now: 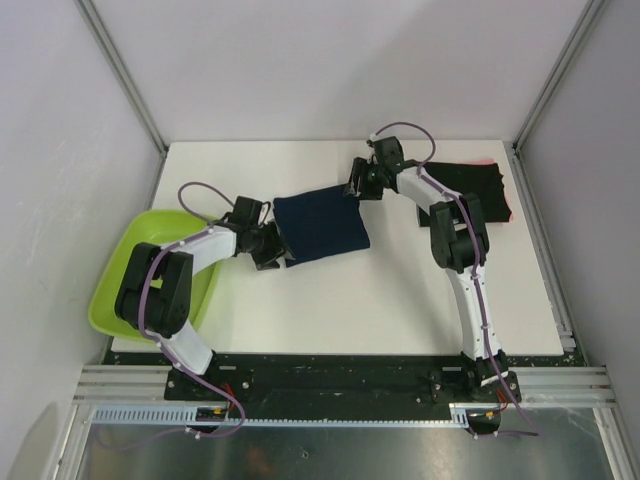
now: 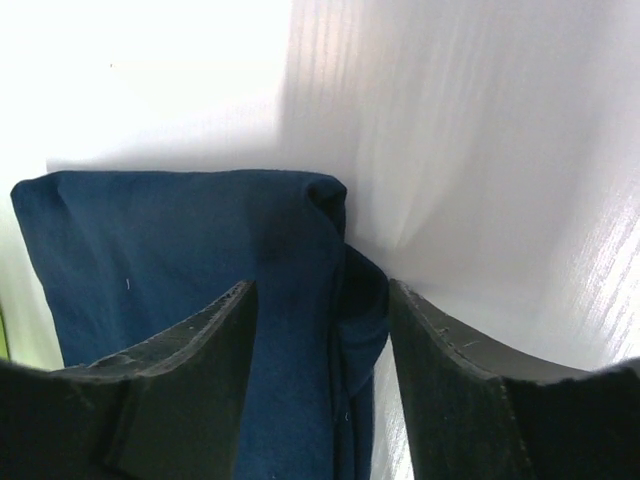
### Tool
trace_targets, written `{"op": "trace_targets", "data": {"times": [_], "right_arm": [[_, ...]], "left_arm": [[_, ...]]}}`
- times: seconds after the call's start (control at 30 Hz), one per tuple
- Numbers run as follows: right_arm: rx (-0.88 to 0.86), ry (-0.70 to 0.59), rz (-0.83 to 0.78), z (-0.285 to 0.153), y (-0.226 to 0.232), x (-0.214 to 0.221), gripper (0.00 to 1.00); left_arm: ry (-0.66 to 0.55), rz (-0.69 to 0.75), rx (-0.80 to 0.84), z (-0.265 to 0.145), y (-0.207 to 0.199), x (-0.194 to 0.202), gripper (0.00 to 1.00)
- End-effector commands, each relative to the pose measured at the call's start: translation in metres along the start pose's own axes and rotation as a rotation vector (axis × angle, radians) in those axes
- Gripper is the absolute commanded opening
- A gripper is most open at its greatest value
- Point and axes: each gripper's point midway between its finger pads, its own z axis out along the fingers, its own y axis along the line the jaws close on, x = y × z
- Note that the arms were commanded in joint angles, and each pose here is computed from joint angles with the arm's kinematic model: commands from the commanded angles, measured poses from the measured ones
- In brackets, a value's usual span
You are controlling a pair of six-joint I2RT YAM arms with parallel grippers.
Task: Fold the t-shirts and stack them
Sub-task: Put the neatly folded tshirt into the corner of the board with both arms
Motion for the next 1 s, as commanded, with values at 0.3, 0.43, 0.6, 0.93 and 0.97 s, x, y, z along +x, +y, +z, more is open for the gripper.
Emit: {"op": "trace_targets", "data": {"times": [0.3, 0.43, 0.6, 0.93, 0.97], "right_arm": [[0.031, 0.012, 0.040, 0.006, 0.005, 0.010, 0.18], [0.046, 0.000, 0.047, 0.003, 0.005, 0.008, 0.05], [0.067, -0.015, 0.047, -0.002, 0.005, 0.004, 0.00], [0.103, -0.044, 0.039, -0.014, 0.006, 0.000, 0.00], [0.107, -0.049, 0.035, -0.016, 0.007, -0.002, 0.00]], "left_arm": [[-0.068, -0.023, -0.050, -0.007, 0.011, -0.007, 0.60], [-0.046, -0.024, -0.056, -0.002, 0.010, -0.002, 0.60], [-0.028, -0.027, -0.075, 0.003, 0.004, 0.007, 0.56], [-0.052, -0.094, -0.118, 0.013, -0.002, 0.008, 0.40], [-0.067, -0.099, -0.124, 0.012, -0.002, 0.005, 0.39]]}}
